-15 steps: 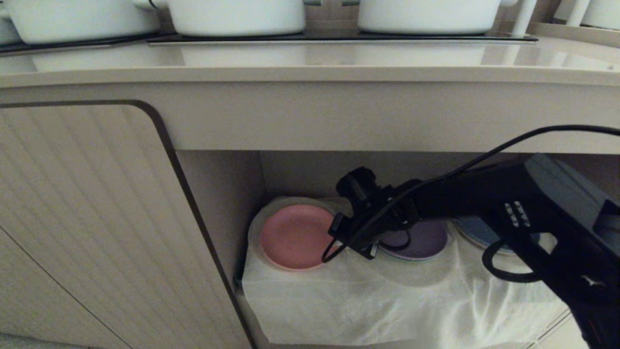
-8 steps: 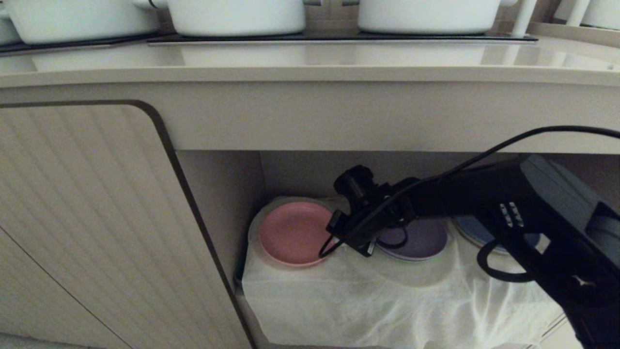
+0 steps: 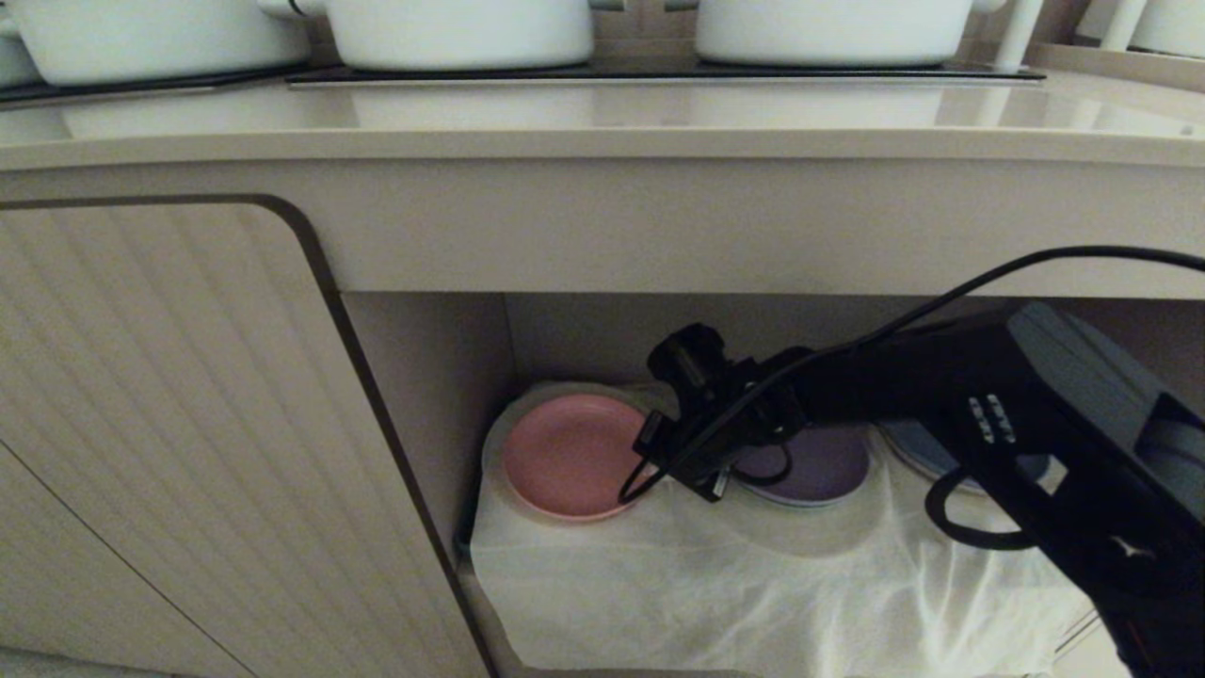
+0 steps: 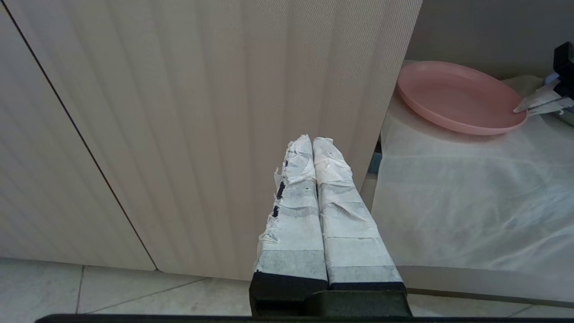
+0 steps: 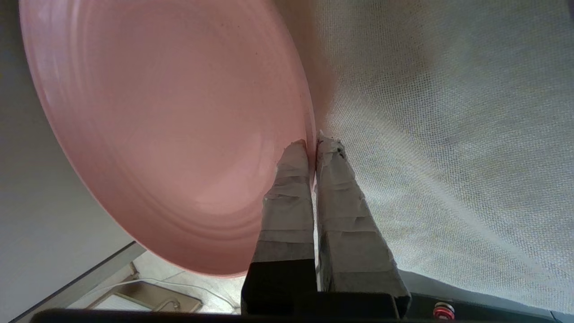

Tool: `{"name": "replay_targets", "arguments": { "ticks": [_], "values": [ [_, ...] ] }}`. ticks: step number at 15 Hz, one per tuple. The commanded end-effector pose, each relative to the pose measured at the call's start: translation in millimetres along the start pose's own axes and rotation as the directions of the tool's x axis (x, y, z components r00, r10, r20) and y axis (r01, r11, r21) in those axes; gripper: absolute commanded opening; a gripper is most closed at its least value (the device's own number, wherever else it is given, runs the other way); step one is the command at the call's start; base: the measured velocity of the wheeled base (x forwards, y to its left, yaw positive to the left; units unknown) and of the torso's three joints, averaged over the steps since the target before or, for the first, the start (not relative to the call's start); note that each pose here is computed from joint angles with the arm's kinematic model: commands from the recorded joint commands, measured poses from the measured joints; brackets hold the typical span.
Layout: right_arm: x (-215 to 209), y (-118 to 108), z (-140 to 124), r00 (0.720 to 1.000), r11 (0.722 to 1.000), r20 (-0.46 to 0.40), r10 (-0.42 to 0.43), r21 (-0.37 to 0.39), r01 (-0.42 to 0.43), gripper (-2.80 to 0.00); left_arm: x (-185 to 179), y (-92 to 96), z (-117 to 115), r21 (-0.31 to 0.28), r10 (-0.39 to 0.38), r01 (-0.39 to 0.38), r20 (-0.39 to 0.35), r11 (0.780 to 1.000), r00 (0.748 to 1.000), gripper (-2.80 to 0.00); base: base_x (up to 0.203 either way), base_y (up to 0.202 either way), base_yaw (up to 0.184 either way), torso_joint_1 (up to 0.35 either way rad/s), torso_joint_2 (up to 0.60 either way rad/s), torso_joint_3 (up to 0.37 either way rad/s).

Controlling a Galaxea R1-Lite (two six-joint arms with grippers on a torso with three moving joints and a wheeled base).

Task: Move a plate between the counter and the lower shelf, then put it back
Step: Put the plate in the cupboard

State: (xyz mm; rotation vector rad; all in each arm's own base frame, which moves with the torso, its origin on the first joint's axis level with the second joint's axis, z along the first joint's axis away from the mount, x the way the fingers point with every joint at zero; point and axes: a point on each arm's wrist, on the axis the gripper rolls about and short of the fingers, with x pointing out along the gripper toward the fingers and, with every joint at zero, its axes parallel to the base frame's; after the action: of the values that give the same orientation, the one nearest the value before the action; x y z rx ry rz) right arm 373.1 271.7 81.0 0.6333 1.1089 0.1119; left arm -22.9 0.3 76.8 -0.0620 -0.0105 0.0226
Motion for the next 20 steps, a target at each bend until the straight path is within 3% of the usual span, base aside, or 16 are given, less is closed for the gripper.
{"name": "replay_targets", "arguments": {
  "ticks": [1,10,11,12,20],
  "values": [
    [0.1,-0.1,-0.2,1.000,1.000,-0.002,-0.001,0.005,0.001,-2.80,0.1,0.0,0.0,-0.001,0.000,0.000,-0.001,1.000,1.000,-2.80,0.000,0.000,0.000,0.000,0.00,0.000],
    [3.1,-1.1,-0.7,1.000,1.000,-0.005,-0.005,0.008,0.005,-2.80,0.1,0.0,0.0,-0.001,0.000,0.000,-0.001,1.000,1.000,-2.80,0.000,0.000,0.000,0.000,0.00,0.000],
    [3.1,-1.1,-0.7,1.000,1.000,-0.005,-0.005,0.010,0.005,-1.62,0.1,0.0,0.0,-0.001,0.000,0.000,-0.001,1.000,1.000,-2.80,0.000,0.000,0.000,0.000,0.00,0.000],
    [3.1,-1.1,-0.7,1.000,1.000,-0.005,-0.005,0.011,0.005,0.00,0.1,0.0,0.0,-0.001,0.000,0.000,-0.001,1.000,1.000,-2.80,0.000,0.000,0.000,0.000,0.00,0.000],
    [3.5,-1.8,-1.0,1.000,1.000,-0.004,-0.009,0.010,0.009,0.00,0.1,0.0,0.0,-0.001,0.001,-0.001,-0.001,1.000,1.000,-2.80,0.000,0.000,0.000,0.000,0.00,0.000]
  ]
}}
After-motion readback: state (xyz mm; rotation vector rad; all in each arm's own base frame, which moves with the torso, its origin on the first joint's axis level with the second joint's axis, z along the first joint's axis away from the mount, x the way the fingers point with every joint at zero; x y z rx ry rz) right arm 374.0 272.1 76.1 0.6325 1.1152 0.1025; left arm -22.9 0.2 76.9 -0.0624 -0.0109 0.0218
